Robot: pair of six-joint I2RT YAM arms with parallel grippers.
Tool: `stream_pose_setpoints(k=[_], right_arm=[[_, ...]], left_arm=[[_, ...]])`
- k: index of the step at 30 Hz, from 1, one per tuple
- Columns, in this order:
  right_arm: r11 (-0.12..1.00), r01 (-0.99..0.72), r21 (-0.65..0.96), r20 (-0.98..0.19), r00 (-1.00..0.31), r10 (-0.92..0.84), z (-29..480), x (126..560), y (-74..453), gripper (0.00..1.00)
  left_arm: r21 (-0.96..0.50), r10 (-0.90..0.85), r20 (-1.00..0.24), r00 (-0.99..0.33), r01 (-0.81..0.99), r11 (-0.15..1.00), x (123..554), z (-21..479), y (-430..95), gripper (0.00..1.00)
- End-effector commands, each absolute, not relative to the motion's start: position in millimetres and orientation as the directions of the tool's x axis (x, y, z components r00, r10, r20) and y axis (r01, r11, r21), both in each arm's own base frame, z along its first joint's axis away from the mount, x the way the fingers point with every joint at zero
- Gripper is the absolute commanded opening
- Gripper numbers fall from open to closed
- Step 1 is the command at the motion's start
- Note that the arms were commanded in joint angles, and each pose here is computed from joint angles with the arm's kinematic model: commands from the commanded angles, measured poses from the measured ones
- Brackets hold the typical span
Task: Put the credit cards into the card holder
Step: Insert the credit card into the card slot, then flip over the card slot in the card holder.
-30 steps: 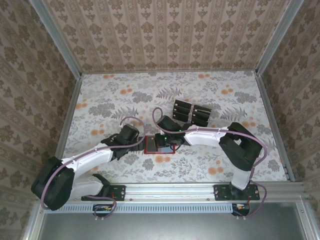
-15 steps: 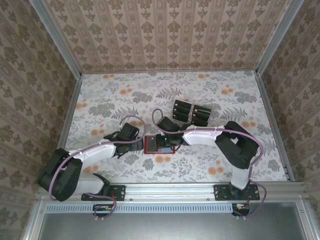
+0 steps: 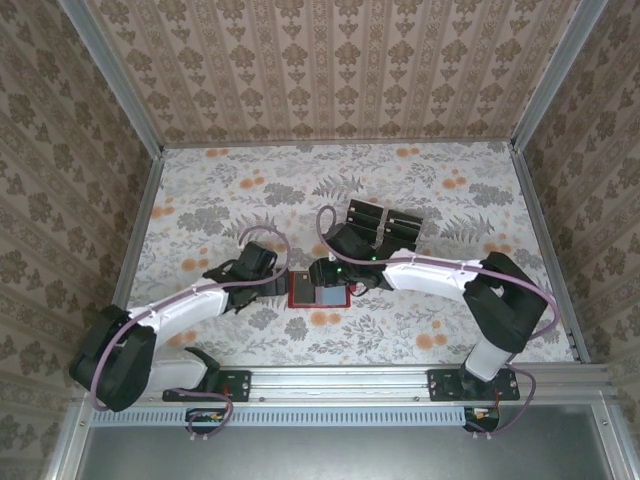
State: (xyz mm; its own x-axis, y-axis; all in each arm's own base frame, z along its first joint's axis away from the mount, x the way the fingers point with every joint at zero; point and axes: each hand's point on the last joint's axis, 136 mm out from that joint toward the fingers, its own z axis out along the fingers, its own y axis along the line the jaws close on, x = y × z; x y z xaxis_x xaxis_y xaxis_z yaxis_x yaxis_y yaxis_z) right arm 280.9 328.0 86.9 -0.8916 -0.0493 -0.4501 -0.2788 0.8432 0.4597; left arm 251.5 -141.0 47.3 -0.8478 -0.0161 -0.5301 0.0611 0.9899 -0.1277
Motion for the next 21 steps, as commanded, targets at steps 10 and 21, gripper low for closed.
stream_pose_setpoints(k=[10,21], right_arm=[[0.916,-0.268,0.3,-0.391,-0.91,-0.138,46,286,293,0.43],[0.922,-0.26,0.288,-0.348,-0.925,-0.152,24,287,297,0.47]], left_arm=[[-0.179,-0.019,-0.553,-0.833,0.096,0.979,254,70,-160,1.0],[-0.17,0.006,-0.553,-0.833,0.119,0.978,253,68,-166,1.0]])
